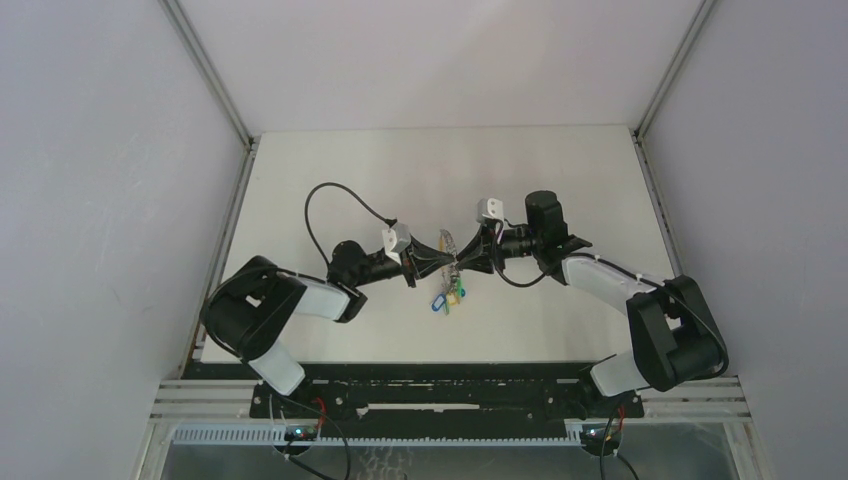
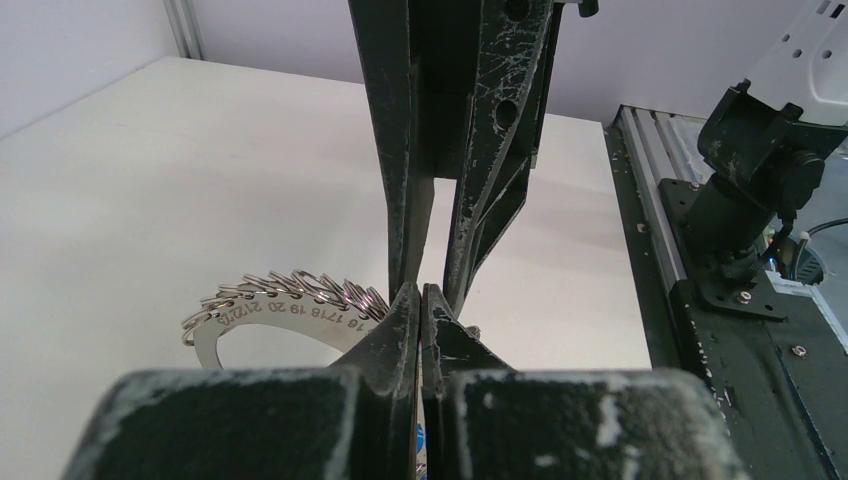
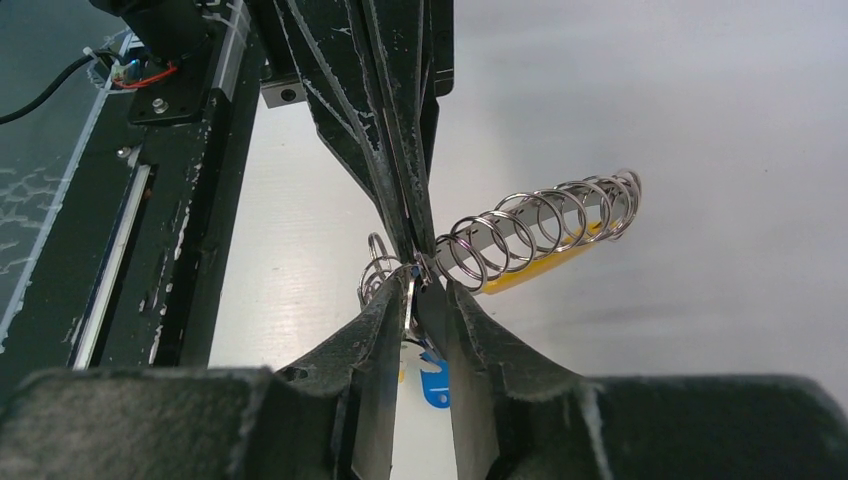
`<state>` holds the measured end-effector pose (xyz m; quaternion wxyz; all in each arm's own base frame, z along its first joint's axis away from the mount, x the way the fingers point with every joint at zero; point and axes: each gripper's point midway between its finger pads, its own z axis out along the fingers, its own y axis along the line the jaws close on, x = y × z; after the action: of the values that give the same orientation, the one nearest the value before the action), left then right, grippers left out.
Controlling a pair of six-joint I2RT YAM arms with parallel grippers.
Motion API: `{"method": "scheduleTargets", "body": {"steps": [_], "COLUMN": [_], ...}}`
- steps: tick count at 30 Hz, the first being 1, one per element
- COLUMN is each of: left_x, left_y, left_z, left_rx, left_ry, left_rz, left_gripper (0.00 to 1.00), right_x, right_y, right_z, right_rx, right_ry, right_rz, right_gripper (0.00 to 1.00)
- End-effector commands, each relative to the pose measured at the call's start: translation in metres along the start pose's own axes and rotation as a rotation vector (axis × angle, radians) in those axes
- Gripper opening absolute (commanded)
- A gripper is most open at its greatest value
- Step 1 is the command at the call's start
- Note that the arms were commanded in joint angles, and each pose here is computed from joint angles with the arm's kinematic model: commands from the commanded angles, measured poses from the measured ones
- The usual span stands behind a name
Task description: Put the keys on the keyring
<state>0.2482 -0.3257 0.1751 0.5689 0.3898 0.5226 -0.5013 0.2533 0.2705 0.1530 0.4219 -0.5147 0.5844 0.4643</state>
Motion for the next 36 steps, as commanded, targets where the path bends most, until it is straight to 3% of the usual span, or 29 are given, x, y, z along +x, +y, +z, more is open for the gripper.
{"method": "scheduleTargets", "body": {"steps": [1,17,19,21,24,31,36], "left_x": [-0.027,-0.031,-0.031,-0.031,-0.030,-0.018,-0.012], "left_y": [-0.012,-0.015,-0.016,-0.016,-0.015,-0.004,-0.001], "left_z": [0.001,0.002,0.002,0.002,0.001,-0.005,-0.010], "left_rx": [0.043,0.050,0.051,0.052,0.042,0.013,0.020], "left_ry": [-0.076,-0.084,-0.085,-0.084,-0.083,-0.056,-0.040], "left_rz": [0.090,0.098,0.099,0.099,0.099,0.076,0.079], "left_gripper": [0.00,0.00,0.00,0.00,0.01,0.26,0.37], "right_x": [-0.027,-0.024,-0.024,-0.025,-0.024,-0.009,-0.013], "right_y": [-0.001,0.001,0.002,0.002,0.002,-0.014,-0.017], "right_z": [0.001,0.008,0.008,0.007,0.005,-0.016,-0.033], "right_rx": [-0.029,-0.081,-0.084,-0.084,-0.072,0.121,0.230], "right_ry": [-0.055,-0.054,-0.053,-0.052,-0.027,0.222,0.406], "right_rz": [-0.070,-0.049,-0.050,-0.058,-0.060,-0.022,-0.027], "right_gripper": [0.23,0.15,0.12,0.01,0.00,0.00,0.00]}}
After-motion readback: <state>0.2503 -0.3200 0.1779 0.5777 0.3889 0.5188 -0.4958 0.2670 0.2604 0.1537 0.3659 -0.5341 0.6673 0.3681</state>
